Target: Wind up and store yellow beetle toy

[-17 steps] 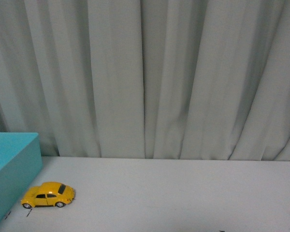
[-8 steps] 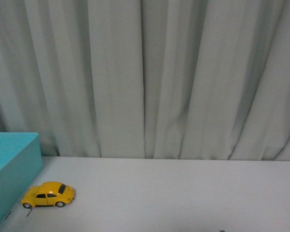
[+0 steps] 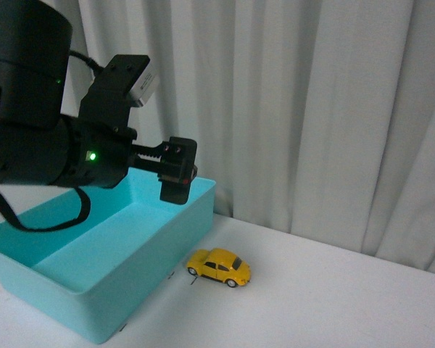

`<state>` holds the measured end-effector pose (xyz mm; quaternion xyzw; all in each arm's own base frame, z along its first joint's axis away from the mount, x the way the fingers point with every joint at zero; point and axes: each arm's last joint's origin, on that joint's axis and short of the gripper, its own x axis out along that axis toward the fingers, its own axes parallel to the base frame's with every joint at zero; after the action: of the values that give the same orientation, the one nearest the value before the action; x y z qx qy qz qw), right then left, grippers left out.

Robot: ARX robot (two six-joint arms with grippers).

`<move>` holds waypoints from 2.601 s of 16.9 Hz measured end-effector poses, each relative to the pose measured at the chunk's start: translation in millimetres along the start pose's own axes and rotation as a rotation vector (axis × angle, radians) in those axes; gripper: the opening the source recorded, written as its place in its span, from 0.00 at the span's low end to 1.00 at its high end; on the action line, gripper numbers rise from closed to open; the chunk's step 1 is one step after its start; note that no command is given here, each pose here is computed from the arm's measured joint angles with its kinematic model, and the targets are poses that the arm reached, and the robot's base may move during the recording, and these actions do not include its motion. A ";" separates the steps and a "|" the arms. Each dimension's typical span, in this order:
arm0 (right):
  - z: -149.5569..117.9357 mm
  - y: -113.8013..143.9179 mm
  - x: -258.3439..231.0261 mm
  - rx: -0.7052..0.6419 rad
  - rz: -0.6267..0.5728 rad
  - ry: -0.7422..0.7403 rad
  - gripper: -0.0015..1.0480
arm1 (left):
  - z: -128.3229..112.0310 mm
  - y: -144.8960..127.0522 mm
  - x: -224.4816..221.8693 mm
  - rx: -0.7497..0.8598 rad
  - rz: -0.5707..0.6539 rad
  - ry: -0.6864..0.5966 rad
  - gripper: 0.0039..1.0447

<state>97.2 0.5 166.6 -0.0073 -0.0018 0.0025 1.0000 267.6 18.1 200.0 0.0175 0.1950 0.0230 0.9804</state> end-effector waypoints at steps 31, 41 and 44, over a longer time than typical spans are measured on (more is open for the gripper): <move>0.0 0.0 0.0 0.000 0.000 0.000 0.94 | -3.5 -58.5 193.2 1.193 -0.460 0.861 0.94; 0.0 0.0 0.0 0.000 0.000 0.000 0.94 | -23.4 -52.4 205.8 1.132 -0.448 0.886 0.89; 0.0 0.0 0.0 0.000 0.000 0.000 0.94 | -24.3 -52.8 208.4 1.145 -0.444 0.868 0.62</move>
<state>97.2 0.5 166.6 -0.0073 -0.0018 0.0025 1.0000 452.7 -23.1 95.8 0.4741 0.5446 -0.2753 0.6347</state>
